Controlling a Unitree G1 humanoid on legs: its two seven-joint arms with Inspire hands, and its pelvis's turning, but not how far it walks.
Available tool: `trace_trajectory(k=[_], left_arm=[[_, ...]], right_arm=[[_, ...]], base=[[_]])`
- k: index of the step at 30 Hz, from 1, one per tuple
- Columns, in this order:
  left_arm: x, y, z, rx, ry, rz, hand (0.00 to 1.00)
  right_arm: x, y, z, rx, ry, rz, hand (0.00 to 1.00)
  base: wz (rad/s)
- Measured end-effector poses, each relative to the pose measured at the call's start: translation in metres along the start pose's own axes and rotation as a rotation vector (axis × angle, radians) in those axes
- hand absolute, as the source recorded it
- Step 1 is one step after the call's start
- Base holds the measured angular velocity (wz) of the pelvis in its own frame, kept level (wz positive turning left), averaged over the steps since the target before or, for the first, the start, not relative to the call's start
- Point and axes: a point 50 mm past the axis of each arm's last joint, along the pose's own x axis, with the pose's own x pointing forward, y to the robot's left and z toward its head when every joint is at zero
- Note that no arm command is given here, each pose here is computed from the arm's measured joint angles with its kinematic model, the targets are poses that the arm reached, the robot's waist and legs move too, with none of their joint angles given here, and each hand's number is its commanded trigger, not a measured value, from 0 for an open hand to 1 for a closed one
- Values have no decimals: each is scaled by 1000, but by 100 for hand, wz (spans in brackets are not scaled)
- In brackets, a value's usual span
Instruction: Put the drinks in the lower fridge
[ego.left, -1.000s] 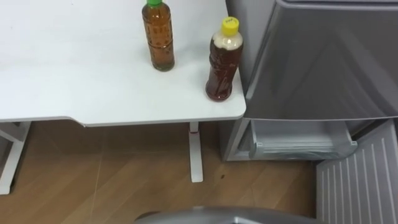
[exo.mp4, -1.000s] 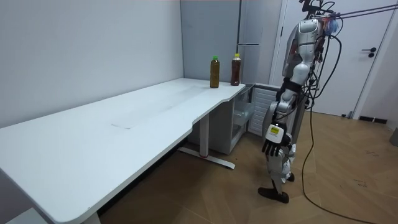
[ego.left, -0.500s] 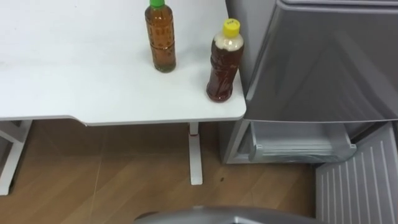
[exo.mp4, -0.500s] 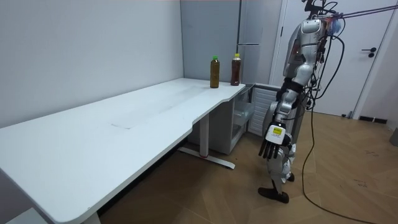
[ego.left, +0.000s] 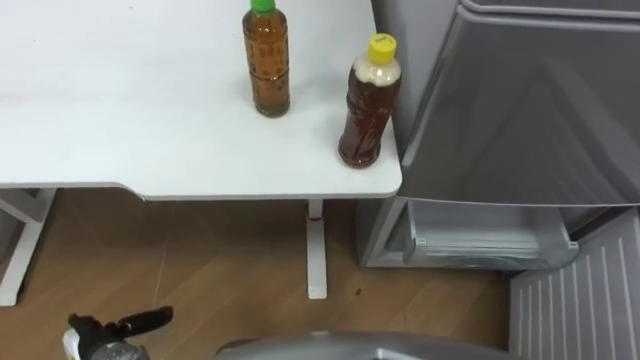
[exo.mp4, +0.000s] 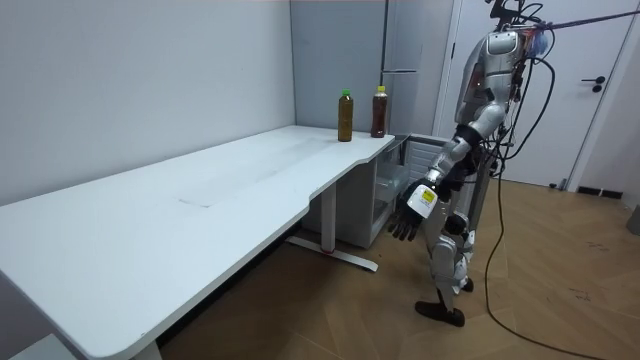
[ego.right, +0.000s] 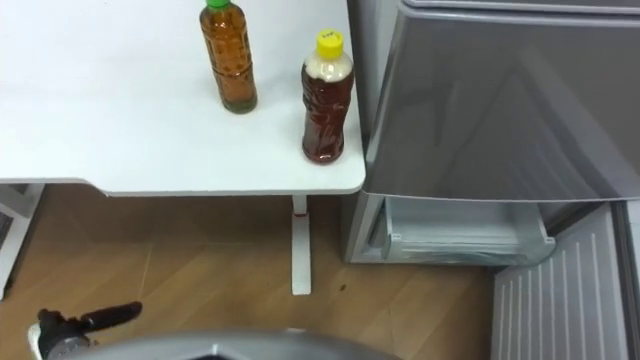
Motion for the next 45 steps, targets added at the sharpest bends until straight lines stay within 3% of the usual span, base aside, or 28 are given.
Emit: trace_trajectory(k=[7,12,18,34,36,38,40,42,45], left_arm=[[-7,-12,29,-53,-150,-41,0],[-27,-22,76,-165,-364,-67,0],[-43,-36,93,-170,-462,-133,0],[-72,-35,124,-15,-685,-29,0],[-87,-31,138,-56,-776,-40,0],[-116,-23,167,-192,-946,-76,0],[-155,-15,201,-343,-1195,-135,0],[-177,-13,212,-401,-1314,-171,0],[-193,-18,214,-406,-1391,-234,0]], right_arm=[[0,2,-9,-8,32,13,0],[0,1,-7,-10,25,12,0],[0,3,-5,-34,25,13,0],[0,9,-2,-56,21,5,0],[0,11,-8,-79,45,11,0],[0,11,-11,-80,59,12,0],[0,9,-13,-81,63,3,0],[0,7,-12,-78,51,0,0],[0,11,-11,-71,42,10,0]], base=[[2],[0],[1],[8],[11],[5],[-7],[-7],[-7]])
